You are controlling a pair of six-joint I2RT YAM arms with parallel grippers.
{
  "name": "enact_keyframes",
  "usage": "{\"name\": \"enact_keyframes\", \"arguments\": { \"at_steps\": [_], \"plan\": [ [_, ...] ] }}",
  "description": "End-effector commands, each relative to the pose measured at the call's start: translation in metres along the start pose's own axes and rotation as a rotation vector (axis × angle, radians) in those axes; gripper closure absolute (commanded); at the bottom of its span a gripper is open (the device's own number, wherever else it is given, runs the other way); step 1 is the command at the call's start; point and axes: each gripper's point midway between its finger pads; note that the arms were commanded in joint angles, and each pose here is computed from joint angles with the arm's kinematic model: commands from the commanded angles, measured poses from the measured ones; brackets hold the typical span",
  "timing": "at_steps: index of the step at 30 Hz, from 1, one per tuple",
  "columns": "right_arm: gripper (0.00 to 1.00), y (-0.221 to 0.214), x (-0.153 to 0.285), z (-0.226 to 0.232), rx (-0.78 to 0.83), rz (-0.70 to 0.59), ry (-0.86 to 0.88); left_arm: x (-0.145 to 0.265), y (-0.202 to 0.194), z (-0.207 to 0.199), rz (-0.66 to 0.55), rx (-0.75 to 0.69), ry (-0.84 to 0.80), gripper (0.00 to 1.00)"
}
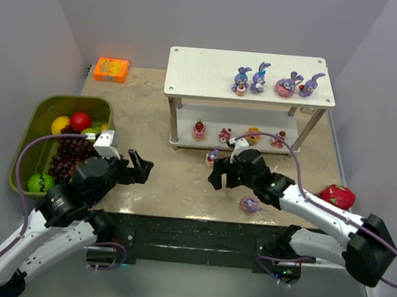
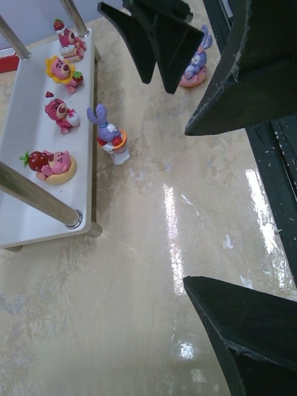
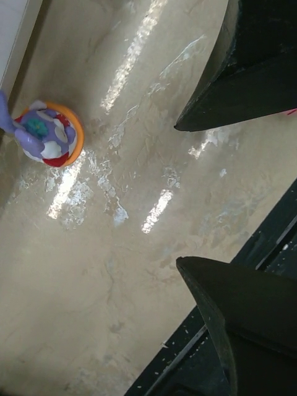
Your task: Place and organize the plastic toys onto the shelf
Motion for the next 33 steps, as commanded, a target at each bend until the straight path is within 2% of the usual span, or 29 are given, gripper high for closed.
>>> {"name": "enact_keyframes", "arguments": {
  "at_steps": [1, 5, 10, 13, 18, 21, 25, 33],
  "plan": [
    [0.14, 0.038, -0.030, -0.003, 0.070, -0.175, -0.057, -0.003, 0.001, -0.001, -0.011, 0.005, 0.001, 0.00],
    [0.16, 0.045, -0.044, -0.027, 0.118, -0.222, -0.185, -0.002, 0.002, -0.002, -0.015, 0.005, -0.003, 0.00],
    [0.18, 0.040, -0.054, -0.031, 0.136, -0.231, -0.199, -0.003, 0.002, -0.002, -0.011, 0.003, -0.005, 0.01],
    [0.21, 0.038, -0.056, -0.033, 0.104, -0.233, -0.211, -0.003, 0.001, -0.003, -0.008, 0.003, -0.006, 0.00],
    [0.30, 0.023, -0.043, -0.030, -0.087, -0.278, -0.174, -0.002, 0.002, -0.003, -0.012, 0.005, -0.010, 0.00],
    [0.28, 0.017, -0.034, -0.030, -0.123, -0.319, -0.153, -0.002, 0.002, -0.003, -0.015, 0.006, -0.014, 0.00],
    [0.26, 0.017, -0.035, -0.037, -0.106, -0.281, -0.203, -0.002, 0.002, -0.004, -0.011, 0.006, -0.015, 0.00],
    [0.30, 0.062, -0.012, -0.032, -0.126, -0.401, -0.201, -0.002, 0.002, -0.003, -0.014, 0.008, -0.014, 0.01]
  ]
}}
Point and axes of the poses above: each gripper's point midway between its finger pads, its own x axis back along the fingers, its own z axis along the line the jaws close on, y = z × x, and after that the axes turned 10 degrees about x, right-handed
